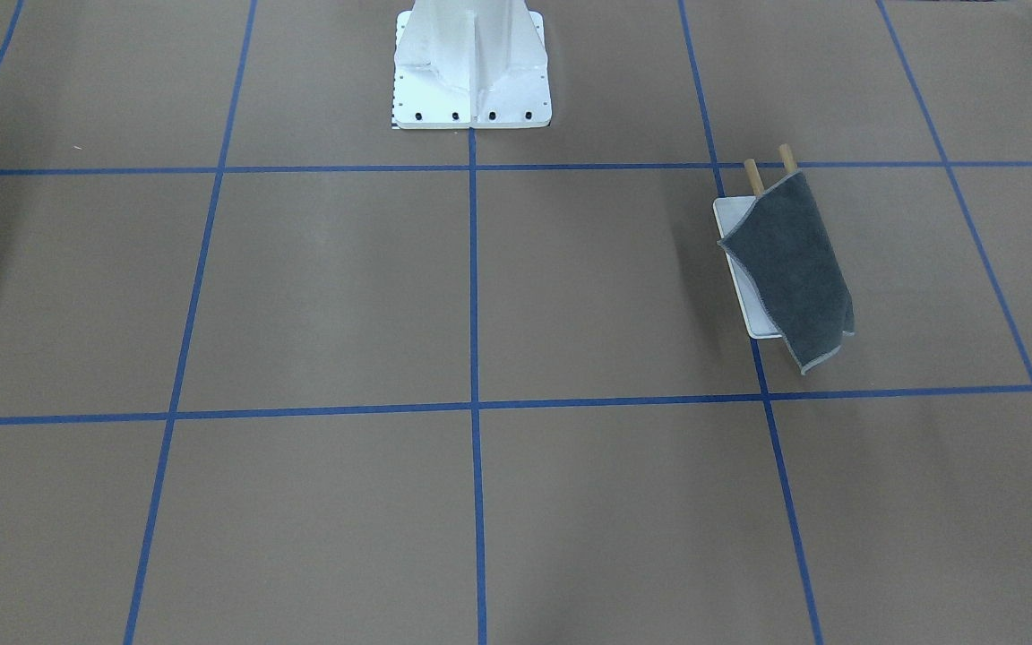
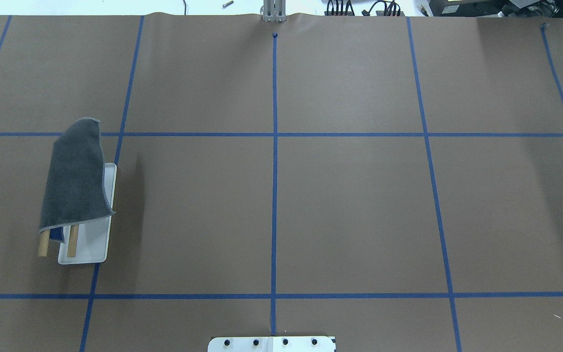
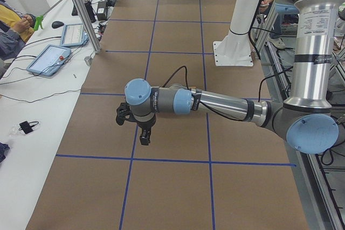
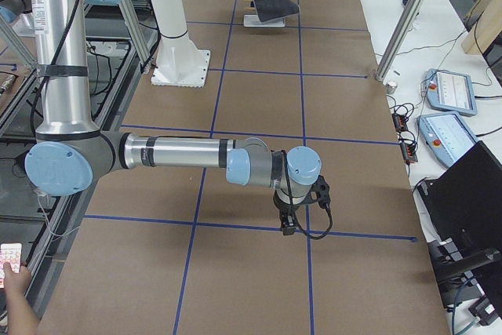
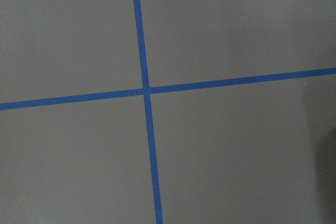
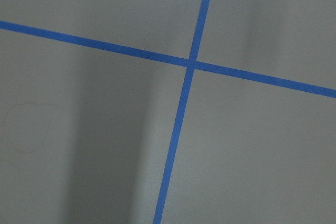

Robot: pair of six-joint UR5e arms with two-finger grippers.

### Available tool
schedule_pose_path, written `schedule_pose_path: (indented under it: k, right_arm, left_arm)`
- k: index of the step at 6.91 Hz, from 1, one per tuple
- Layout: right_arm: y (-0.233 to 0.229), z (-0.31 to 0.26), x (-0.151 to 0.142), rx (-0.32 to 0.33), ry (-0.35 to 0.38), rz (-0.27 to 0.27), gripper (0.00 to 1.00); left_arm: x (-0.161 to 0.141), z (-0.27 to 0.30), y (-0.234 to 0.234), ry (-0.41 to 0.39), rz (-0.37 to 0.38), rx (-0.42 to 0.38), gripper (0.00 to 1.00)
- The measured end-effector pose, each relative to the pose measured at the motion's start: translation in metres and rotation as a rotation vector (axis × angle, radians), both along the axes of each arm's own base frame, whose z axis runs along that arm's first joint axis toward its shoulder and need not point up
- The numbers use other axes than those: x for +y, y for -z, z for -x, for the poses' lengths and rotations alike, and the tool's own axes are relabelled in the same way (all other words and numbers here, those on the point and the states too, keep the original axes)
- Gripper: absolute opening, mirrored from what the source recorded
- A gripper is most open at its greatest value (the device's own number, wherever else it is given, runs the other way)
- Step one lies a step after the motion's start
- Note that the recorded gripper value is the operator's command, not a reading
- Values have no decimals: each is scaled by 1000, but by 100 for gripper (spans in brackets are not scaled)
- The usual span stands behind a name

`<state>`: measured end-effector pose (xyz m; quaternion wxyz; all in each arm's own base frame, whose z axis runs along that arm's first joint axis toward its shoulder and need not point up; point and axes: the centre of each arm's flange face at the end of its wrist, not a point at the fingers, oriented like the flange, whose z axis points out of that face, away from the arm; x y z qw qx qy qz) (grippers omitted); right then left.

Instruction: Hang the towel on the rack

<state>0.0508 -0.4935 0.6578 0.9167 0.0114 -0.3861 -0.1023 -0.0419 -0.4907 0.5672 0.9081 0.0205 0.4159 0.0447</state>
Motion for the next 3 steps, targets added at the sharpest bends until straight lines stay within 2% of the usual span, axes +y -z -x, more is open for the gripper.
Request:
schedule_pose_path:
  k: [3]
  right_arm:
    - [8,0,-2,-6,-6,-9,100]
  left_arm:
    - [11,4,12,-66,-74,-42,98]
